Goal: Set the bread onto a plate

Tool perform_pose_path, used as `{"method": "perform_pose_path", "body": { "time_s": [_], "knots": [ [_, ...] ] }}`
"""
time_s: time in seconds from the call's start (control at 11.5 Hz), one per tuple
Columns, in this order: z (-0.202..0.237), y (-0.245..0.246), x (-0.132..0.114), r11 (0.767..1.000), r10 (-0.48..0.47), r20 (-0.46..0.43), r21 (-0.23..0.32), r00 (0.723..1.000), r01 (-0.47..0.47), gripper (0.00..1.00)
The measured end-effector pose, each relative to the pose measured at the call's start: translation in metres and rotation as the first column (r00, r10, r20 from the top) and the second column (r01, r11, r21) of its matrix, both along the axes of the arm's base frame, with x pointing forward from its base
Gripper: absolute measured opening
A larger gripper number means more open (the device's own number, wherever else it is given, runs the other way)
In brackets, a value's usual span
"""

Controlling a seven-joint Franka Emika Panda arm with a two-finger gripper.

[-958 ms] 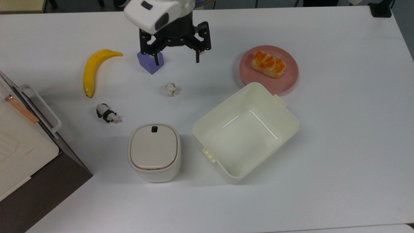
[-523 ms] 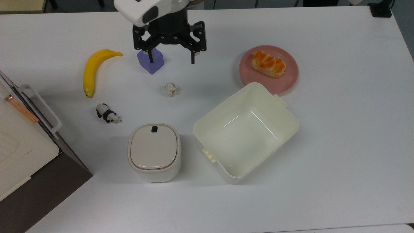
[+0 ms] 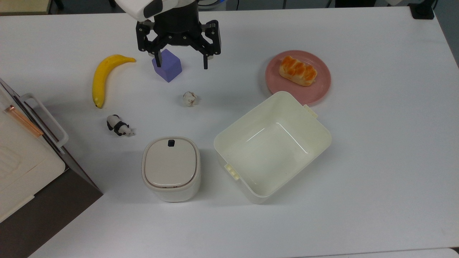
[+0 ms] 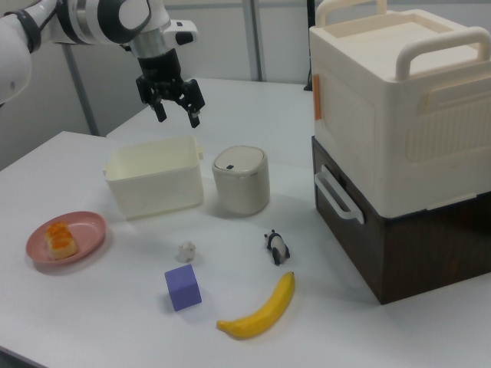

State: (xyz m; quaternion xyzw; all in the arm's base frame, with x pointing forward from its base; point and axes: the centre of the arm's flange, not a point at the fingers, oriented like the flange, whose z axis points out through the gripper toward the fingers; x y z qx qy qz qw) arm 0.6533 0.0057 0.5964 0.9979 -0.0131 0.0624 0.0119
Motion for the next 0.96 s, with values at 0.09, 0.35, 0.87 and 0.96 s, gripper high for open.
{"method": "perform_pose_path", "body": {
  "time_s": [0.09, 0.35, 0.87, 0.96],
  "knots": [
    [0.003, -0.001, 0.0, 1.0, -0.004, 0.006, 0.0, 1.0, 0.004, 1.0],
    [0.003, -0.007, -0.003, 0.998, -0.061, -0.013, 0.002, 0.998, 0.061, 1.0],
    [-0.014, -0.01, -0.001, 0.997, -0.083, -0.064, 0.0, 0.994, 0.083, 1.0],
    [-0.016, -0.01, 0.0, 0.997, -0.083, -0.068, 0.0, 0.994, 0.083, 1.0]
  ]
}}
